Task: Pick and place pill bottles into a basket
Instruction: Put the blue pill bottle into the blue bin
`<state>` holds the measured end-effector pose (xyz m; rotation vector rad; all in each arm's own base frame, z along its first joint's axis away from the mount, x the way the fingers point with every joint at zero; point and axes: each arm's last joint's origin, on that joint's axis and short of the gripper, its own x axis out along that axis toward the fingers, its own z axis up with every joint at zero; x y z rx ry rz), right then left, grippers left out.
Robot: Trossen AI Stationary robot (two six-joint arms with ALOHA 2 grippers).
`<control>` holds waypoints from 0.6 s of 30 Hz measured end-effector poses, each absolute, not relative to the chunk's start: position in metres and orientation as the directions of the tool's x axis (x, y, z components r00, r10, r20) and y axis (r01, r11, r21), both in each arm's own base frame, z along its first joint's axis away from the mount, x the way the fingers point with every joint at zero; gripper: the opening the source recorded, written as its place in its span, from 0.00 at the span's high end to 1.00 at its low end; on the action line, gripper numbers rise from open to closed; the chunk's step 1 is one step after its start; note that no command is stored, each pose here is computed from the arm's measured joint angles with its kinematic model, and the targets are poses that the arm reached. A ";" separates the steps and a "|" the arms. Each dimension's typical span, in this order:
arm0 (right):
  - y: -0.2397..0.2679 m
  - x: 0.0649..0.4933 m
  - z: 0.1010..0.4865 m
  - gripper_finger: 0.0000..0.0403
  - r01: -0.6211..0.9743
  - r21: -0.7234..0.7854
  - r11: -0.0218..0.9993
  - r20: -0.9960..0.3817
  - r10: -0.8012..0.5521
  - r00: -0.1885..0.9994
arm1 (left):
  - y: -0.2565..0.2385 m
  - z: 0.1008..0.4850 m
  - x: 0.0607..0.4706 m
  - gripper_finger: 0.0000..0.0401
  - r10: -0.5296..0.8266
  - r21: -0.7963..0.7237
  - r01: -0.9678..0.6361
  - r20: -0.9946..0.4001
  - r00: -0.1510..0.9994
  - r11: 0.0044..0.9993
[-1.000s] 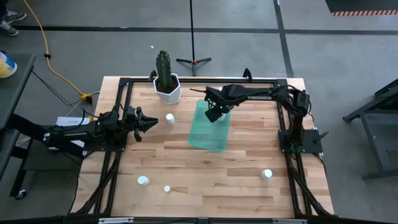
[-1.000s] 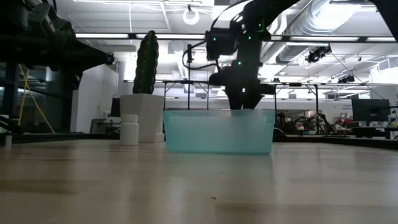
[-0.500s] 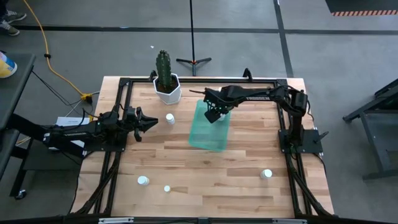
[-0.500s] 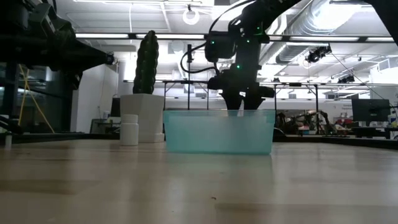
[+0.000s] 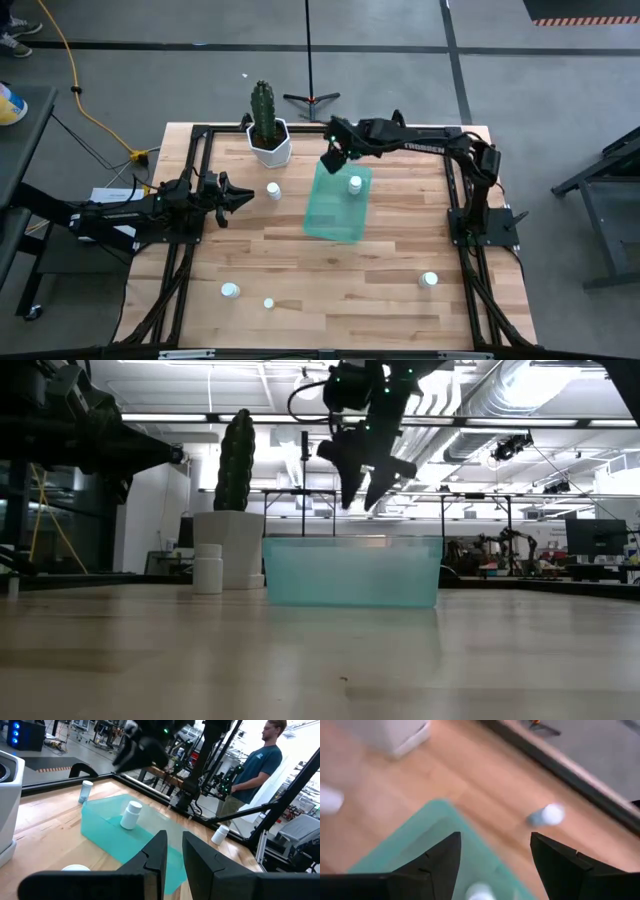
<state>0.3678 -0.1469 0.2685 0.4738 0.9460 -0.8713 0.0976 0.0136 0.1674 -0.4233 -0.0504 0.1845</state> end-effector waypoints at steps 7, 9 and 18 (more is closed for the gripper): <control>-0.195 0.351 0.256 0.43 0.875 0.038 0.482 -0.883 -0.394 0.256 | 0.014 0.168 0.098 0.76 0.188 -0.413 -0.167 0.011 0.982 0.895; -0.206 0.348 0.250 0.42 0.894 0.040 0.447 -0.887 -0.396 0.237 | 0.014 0.168 0.098 0.76 0.188 -0.413 -0.167 0.011 0.982 0.895; -0.232 0.349 0.219 0.34 0.908 0.070 0.413 -0.914 -0.338 0.224 | 0.014 0.168 0.098 0.76 0.189 -0.413 -0.167 0.010 0.982 0.895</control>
